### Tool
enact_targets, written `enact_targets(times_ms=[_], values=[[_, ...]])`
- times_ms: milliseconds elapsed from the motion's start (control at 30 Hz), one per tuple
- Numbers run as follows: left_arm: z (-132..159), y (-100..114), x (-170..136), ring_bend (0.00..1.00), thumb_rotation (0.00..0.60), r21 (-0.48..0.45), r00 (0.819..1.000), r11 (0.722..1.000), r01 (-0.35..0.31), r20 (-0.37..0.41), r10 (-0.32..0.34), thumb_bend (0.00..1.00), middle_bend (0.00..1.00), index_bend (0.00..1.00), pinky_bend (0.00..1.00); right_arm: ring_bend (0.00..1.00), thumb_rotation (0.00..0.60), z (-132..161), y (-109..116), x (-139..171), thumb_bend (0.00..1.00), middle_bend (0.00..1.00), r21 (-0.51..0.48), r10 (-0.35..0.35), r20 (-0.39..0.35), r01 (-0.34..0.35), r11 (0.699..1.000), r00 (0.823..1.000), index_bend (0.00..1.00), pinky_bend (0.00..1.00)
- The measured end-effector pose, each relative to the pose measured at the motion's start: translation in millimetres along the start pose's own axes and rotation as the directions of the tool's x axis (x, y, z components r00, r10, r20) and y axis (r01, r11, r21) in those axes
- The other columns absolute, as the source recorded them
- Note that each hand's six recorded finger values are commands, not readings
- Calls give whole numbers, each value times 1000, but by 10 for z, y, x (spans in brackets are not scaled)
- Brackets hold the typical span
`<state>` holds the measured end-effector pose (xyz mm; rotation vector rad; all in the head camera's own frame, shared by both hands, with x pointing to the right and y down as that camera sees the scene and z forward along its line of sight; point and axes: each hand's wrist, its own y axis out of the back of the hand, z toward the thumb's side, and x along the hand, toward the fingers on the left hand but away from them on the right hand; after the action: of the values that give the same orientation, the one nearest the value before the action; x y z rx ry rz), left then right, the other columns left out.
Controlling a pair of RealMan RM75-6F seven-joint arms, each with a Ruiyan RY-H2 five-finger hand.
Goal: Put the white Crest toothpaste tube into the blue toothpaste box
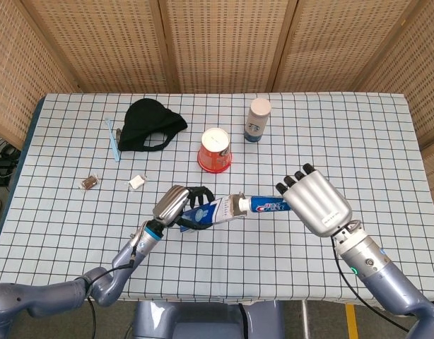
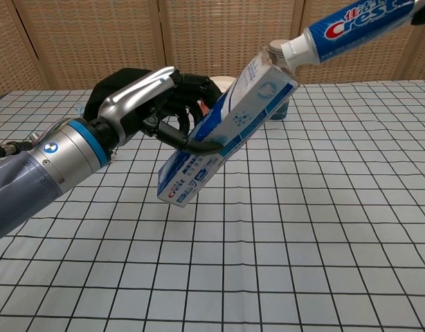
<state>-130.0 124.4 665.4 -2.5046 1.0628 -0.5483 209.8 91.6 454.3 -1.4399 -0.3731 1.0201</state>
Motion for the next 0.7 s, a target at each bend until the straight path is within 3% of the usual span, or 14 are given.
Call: enact_targets(times_ms=[467,700], values=[[208,-30,82,535,600,31,999,999,29,29,-30,245,494,521,625,646,600,231,-41,-35,638,677,89,13,-58,-7,996,998,696,541],[287,-100,119,535,600,34,999,999,43,33,-44,251,494,521,625,648,600,356,-17,-73,635,677,217,-7,-96,28,976,995,696,543]])
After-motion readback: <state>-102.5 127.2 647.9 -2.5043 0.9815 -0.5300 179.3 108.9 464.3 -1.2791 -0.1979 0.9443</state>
